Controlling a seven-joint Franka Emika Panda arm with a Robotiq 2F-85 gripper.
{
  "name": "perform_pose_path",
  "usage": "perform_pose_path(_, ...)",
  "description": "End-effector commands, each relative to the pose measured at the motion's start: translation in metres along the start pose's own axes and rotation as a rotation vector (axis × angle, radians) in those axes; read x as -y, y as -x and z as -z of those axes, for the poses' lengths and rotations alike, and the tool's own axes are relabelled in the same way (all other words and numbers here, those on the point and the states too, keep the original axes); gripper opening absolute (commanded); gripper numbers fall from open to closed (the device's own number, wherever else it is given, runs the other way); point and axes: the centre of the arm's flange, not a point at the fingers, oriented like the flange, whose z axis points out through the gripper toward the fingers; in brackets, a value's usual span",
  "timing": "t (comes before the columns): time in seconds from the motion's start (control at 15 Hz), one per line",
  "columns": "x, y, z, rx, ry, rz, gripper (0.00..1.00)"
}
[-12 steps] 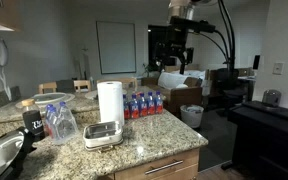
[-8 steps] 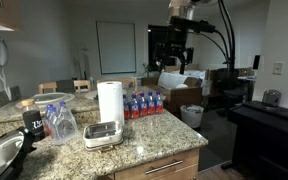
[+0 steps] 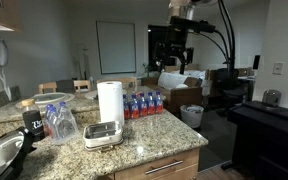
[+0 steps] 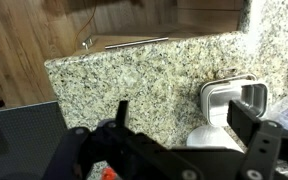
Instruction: Move the bowl and then pick up the lid and put it on the bowl
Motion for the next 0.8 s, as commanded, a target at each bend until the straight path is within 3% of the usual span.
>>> perform_pose_path(0.0,0.0,0.0,0.0,0.0,0.0,0.0,1.0)
perform_pose_path(0.4,0.0,0.0,0.0,0.0,0.0,0.0,1.0)
perform_pose_path(0.73,0.04,-0.004,-0.011,-0.058,0.0,-0.016,1.0)
